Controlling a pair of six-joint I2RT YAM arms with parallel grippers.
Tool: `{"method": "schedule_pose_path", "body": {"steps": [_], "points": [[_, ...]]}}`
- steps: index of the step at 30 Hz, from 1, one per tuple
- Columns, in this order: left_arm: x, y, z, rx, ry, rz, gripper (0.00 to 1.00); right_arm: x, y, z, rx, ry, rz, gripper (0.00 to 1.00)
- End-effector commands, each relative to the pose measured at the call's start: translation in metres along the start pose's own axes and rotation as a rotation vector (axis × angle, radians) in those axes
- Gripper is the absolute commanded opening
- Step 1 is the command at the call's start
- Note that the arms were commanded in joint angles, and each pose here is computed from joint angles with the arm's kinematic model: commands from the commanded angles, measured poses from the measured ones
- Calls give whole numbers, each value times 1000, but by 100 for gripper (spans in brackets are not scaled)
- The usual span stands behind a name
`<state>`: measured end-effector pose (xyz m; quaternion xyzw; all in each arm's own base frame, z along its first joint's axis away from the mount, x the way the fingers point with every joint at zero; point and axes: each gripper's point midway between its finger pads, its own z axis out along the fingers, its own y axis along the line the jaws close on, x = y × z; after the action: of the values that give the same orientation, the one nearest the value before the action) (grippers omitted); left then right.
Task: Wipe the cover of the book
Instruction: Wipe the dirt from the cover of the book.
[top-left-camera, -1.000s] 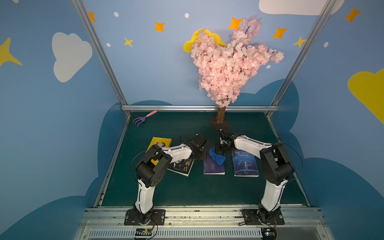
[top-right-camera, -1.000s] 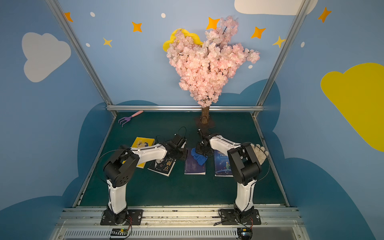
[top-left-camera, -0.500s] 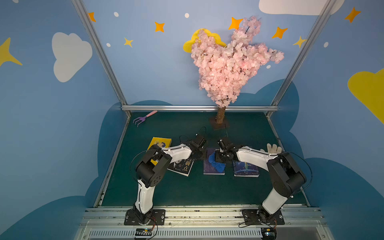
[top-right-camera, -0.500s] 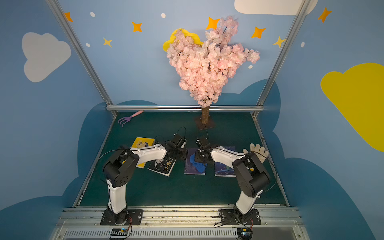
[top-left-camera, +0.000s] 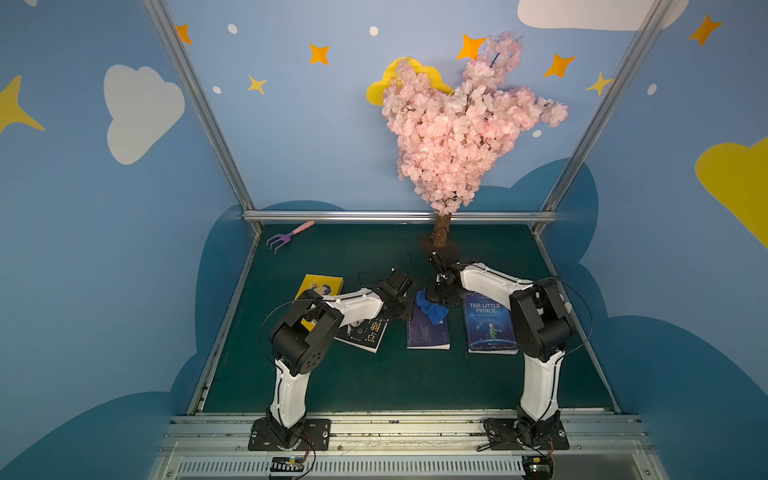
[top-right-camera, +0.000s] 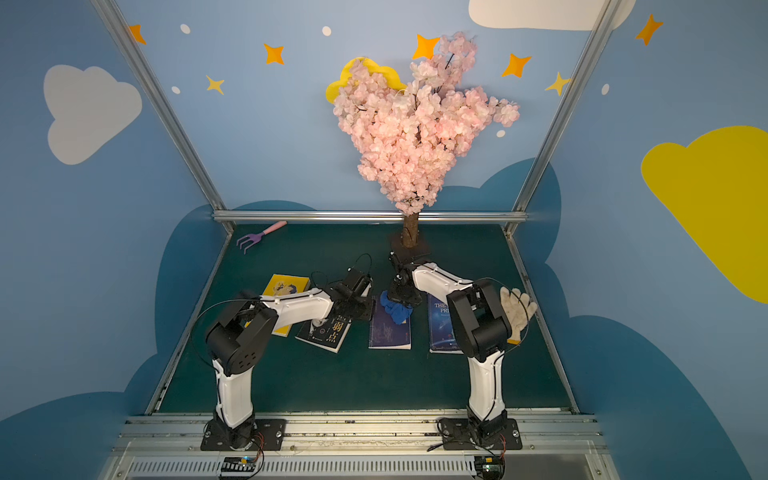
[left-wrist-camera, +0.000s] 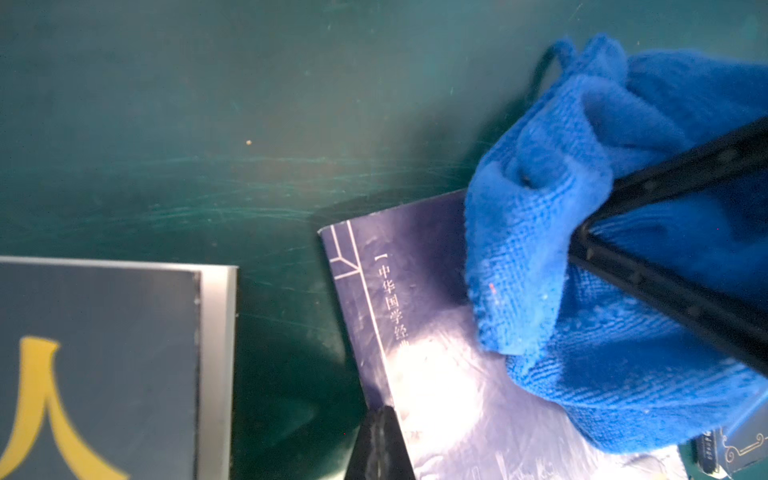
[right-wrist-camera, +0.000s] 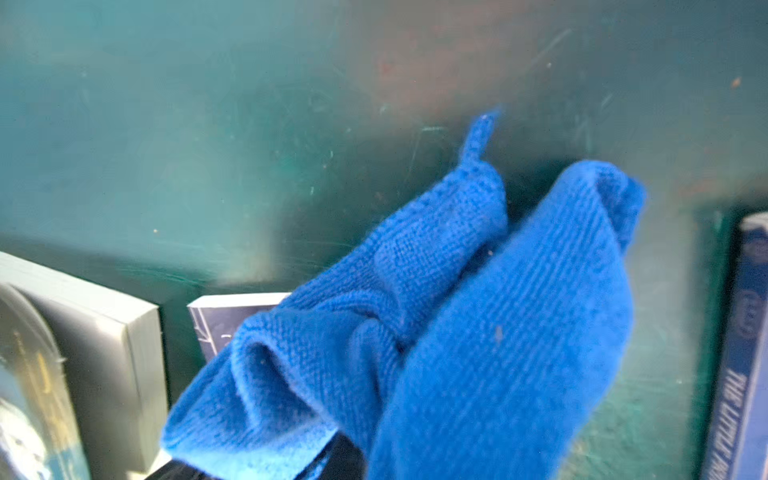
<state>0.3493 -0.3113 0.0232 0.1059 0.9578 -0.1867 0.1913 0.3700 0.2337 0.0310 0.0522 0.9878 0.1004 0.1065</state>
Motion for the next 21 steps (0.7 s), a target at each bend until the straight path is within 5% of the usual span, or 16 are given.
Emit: {"method": "schedule_pose_path", "body": {"steps": [1,10,21], "points": [[47,17,16,-44,144,-7,6,71,-35,23,160,177,-51,0],[47,20,16,-51,145,-10,5,154,-75,7,186,203,-71,0],[48,18,16,-39,145,-16,4,43,-31,13,109,136,-9,0]]}}
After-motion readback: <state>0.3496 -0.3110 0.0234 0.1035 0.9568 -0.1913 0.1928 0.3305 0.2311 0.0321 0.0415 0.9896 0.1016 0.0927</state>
